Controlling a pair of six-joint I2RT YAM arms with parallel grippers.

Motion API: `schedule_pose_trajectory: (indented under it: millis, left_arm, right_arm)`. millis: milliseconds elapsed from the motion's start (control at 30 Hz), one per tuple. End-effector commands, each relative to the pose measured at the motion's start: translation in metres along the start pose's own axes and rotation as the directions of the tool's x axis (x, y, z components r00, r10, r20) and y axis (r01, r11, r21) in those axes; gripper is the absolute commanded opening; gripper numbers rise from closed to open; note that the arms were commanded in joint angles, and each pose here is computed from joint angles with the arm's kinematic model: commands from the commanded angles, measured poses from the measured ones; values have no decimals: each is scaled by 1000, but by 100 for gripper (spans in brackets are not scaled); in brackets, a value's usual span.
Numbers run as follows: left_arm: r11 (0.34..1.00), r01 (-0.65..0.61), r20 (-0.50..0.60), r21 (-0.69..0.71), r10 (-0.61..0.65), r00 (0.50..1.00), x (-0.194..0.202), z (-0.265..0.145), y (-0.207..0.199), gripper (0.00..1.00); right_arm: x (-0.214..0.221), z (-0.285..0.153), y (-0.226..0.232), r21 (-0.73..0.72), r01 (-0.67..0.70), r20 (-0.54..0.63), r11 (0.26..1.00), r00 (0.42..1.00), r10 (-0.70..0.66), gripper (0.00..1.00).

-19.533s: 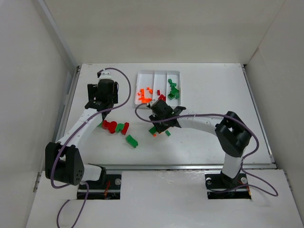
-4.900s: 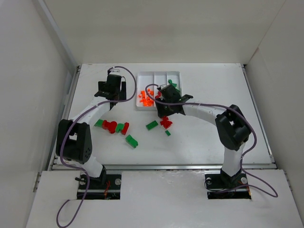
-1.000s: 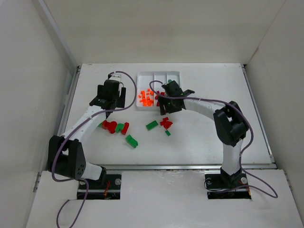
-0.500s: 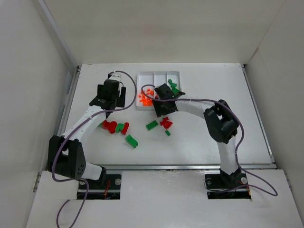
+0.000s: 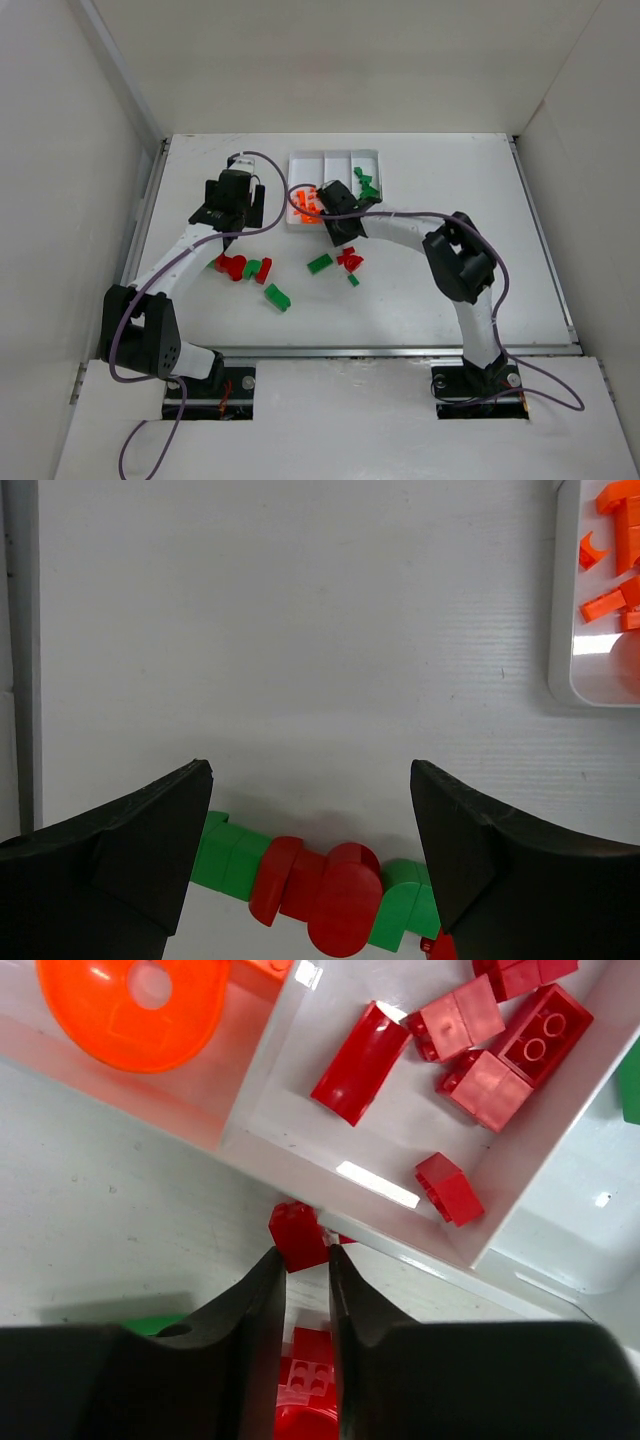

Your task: Sort the legos into containers by color

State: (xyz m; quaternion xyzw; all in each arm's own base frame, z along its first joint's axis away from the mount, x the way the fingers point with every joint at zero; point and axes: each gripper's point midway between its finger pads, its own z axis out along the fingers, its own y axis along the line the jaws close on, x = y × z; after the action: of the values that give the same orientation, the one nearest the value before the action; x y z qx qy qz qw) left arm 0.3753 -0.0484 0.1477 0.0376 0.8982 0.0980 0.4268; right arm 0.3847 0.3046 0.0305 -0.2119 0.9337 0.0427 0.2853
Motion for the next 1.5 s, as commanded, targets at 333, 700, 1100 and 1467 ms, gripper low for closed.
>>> schedule_pose_trajectory:
  millis: [333, 700, 1100, 1467]
  left_arm:
    - [999, 40, 59, -10, -40, 997, -14, -8, 6, 77]
    - [1000, 31, 52, -3, -31, 998, -10, -8, 3, 77]
    - [1000, 23, 52, -13, -22, 998, -8, -7, 4, 77]
    - [999, 27, 62, -31, -25, 998, -10, -9, 8, 77]
  right_arm:
    - [-24, -31, 31, -39, 154, 133, 987, 980, -148, 19]
    - [-58, -62, 32, -50, 152, 241, 987, 961, -136, 17]
    - [-149, -30, -42, 96, -131, 290, 987, 952, 98, 17]
    - [-171, 0, -66, 88, -187, 322, 978, 935, 150, 17]
